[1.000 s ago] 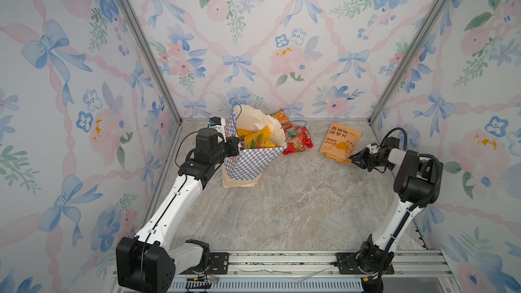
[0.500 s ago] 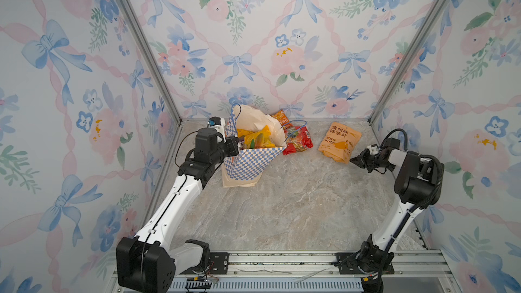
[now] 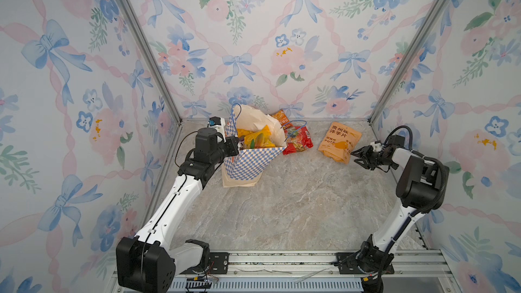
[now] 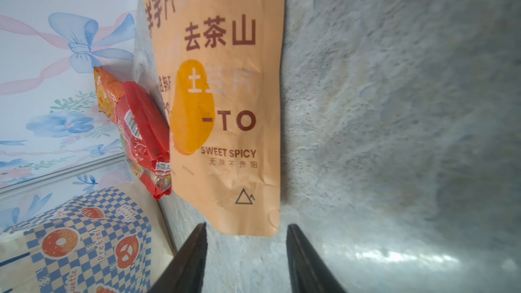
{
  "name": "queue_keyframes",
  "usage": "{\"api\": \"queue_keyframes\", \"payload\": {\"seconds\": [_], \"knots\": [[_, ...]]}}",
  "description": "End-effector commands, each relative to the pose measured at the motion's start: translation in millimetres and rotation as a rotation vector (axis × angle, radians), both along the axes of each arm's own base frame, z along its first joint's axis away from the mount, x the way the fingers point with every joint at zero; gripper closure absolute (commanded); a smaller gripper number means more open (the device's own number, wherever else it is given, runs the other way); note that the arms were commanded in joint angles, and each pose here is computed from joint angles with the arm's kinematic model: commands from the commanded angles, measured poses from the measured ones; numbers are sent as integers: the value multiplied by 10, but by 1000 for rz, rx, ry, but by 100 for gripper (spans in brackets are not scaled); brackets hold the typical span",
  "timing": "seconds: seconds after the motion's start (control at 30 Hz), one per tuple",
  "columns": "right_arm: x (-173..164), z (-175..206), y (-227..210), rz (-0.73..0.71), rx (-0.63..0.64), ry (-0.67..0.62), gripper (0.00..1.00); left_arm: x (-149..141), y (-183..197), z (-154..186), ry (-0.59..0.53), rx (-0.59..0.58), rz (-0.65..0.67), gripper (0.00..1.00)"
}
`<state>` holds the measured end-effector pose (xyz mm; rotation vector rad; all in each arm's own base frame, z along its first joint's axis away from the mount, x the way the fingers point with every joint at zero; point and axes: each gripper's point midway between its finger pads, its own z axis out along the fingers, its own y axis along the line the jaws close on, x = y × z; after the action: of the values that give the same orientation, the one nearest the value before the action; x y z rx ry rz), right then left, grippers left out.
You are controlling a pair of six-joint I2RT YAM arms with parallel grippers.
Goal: Place the snacks into the paper bag
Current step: Pick up the snack from the top-right of the table.
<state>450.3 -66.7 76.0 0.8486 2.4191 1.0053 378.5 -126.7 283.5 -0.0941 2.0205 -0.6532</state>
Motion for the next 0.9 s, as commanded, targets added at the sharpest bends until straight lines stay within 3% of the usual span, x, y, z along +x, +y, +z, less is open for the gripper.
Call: {"api": "queue_keyframes", "payload": {"seconds": [0.0, 0.37, 0.6, 0.73, 0.87], "knots": [[-41, 265, 56, 14, 5, -31, 43, -15, -2, 111, -31, 5, -19, 100], [-35, 819, 251, 91, -105, -80, 25, -7, -22, 129, -33, -1, -27, 100], [-59, 943, 438, 157, -207, -72, 17, -9, -27, 120, -33, 4, -34, 100], [-103, 922, 611, 280, -372, -38, 15, -10, -27, 130, -36, 5, -36, 100], [-166, 860, 676, 419, -644, 30, 13, -10, -22, 118, -33, 4, -36, 100]]}}
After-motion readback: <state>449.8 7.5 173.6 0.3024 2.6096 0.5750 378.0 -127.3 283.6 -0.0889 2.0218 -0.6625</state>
